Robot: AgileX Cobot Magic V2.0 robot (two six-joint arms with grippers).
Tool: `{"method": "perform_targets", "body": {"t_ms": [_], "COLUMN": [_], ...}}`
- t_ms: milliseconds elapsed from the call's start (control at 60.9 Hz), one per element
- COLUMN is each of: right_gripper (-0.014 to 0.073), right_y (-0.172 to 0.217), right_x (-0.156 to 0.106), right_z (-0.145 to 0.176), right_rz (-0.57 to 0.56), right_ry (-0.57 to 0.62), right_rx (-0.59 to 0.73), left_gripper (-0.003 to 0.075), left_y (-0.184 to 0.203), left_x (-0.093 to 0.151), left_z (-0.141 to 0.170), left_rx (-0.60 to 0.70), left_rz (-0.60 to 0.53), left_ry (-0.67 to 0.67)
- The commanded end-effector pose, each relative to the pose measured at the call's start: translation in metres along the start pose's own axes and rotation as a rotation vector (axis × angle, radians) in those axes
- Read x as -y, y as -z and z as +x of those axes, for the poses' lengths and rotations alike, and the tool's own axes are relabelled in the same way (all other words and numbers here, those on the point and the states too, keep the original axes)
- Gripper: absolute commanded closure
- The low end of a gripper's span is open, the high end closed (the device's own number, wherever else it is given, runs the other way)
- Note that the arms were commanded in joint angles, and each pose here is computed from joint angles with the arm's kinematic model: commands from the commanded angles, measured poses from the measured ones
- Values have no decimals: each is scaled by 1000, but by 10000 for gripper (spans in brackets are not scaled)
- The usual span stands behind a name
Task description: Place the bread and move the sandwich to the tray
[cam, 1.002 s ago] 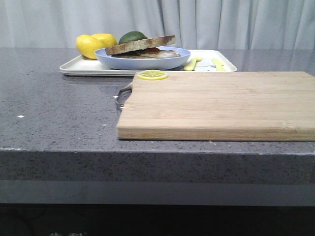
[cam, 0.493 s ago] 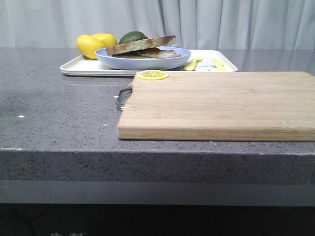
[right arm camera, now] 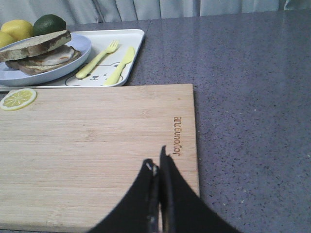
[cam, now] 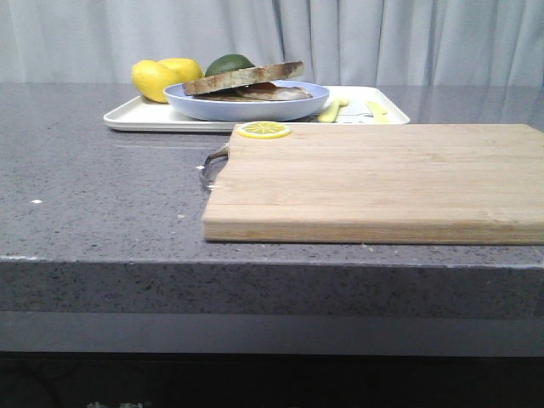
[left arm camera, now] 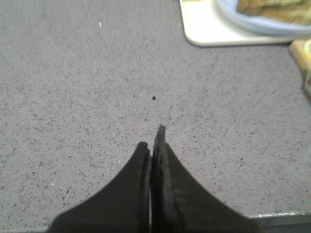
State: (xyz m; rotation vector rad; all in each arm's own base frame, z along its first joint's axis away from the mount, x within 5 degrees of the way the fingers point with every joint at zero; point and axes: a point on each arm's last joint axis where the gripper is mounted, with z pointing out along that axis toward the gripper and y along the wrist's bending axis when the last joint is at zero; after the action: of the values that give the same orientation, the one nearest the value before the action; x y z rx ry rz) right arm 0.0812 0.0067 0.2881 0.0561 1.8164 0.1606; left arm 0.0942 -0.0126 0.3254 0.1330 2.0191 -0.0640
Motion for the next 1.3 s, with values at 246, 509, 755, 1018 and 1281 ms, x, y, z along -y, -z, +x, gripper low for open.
{"method": "perform_targets", "body": {"t_ms": [246,509,755,1018,1281], "right_gripper": [659,659,659,659,659], "right_y": [2,2,2,2,2], "right_x": [-2,-2,-2,-2,-2], "right_z": [-15,-15,-15,-15,-15], "right_rz": [-13,-13,-13,-13,-13], "right_ry": [1,1,1,1,1], "right_rx": [93,93,93,93,93], "left_gripper": [741,741,741,741,741], "left_y": [52,56,56,56,48], "left_x": [-4,-4,-4,-4,-3], "left_z": [25,27,27,27,32], "left_rx": [379,391,391,391,438], "left_rz": [44,44,44,44,37], "left_ry": [48,50,50,50,62]}}
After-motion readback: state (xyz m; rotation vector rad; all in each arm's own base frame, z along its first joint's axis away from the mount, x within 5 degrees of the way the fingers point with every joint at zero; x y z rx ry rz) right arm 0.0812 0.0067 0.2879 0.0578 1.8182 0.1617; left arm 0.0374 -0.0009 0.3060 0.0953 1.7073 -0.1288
